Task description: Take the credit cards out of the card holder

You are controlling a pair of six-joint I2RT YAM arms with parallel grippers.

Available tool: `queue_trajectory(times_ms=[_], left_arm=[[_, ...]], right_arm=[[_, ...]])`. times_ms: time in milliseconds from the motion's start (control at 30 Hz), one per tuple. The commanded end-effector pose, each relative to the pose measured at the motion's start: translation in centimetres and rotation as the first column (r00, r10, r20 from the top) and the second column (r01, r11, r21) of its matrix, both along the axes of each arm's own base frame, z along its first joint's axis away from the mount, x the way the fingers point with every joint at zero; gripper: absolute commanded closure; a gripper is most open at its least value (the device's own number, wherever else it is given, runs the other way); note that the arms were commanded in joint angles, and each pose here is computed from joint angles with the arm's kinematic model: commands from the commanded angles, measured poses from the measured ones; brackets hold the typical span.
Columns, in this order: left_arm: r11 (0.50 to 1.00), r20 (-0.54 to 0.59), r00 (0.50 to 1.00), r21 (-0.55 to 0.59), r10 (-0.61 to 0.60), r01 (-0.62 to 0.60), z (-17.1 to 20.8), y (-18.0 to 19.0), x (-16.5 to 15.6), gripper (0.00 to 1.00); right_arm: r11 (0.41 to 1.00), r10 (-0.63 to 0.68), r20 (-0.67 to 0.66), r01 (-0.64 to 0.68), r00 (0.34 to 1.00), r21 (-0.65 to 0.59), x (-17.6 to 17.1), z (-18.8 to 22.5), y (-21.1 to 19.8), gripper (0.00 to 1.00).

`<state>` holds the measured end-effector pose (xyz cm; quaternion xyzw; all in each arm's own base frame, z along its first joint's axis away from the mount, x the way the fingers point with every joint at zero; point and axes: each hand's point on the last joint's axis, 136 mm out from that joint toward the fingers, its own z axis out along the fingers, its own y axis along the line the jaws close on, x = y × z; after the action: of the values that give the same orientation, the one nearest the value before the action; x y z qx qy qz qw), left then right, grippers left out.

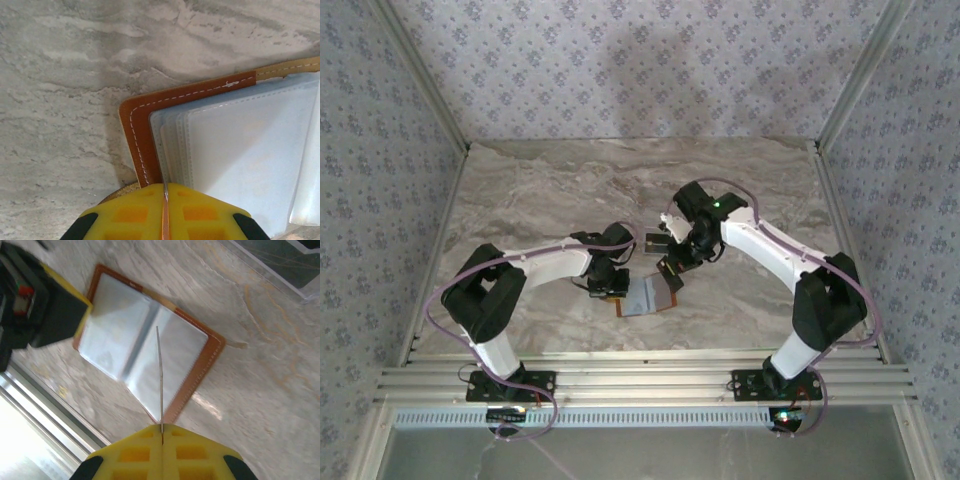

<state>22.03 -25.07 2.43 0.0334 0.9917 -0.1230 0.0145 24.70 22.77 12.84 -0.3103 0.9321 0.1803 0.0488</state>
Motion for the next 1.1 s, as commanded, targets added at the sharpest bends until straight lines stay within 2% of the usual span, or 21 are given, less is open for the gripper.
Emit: queue_trajectory(times_ms=[0,100,300,500,1067], left_arm=[[0.998,-0.013,1.0,0.058,-0.015,0.015,-0.5,1.0,-0.2,0.89],[0.998,-0.014,1.0,0.055,-0.014,0.015,-0.5,0.9,-0.2,0.88],[0.999,-0.009,1.0,0.045,-0.015,0.015,-0.3,0.8,-0.2,0.89],[1.0,0.0,1.0,0.012,-0.02,0.02,0.2,0.0,0.0,0.88],[0.999,0.086,0.996,-0.046,0.028,-0.024,3.5,0.0,0.7,0.85]], right_arm=[[0.964,0.238,0.023,-0.234,0.971,-0.124,-0.5,0.4,-2.4,0.99],[0.91,0.391,0.06,-0.376,0.918,-0.177,-0.3,0.9,-2.4,0.98],[0.802,0.559,0.056,-0.523,0.827,-0.288,1.0,1.2,-2.8,1.0],[0.741,0.637,0.059,-0.589,0.768,-0.322,3.5,1.3,-2.2,1.0],[0.622,0.764,0.054,-0.713,0.643,-0.324,10.3,0.8,1.1,1.0]])
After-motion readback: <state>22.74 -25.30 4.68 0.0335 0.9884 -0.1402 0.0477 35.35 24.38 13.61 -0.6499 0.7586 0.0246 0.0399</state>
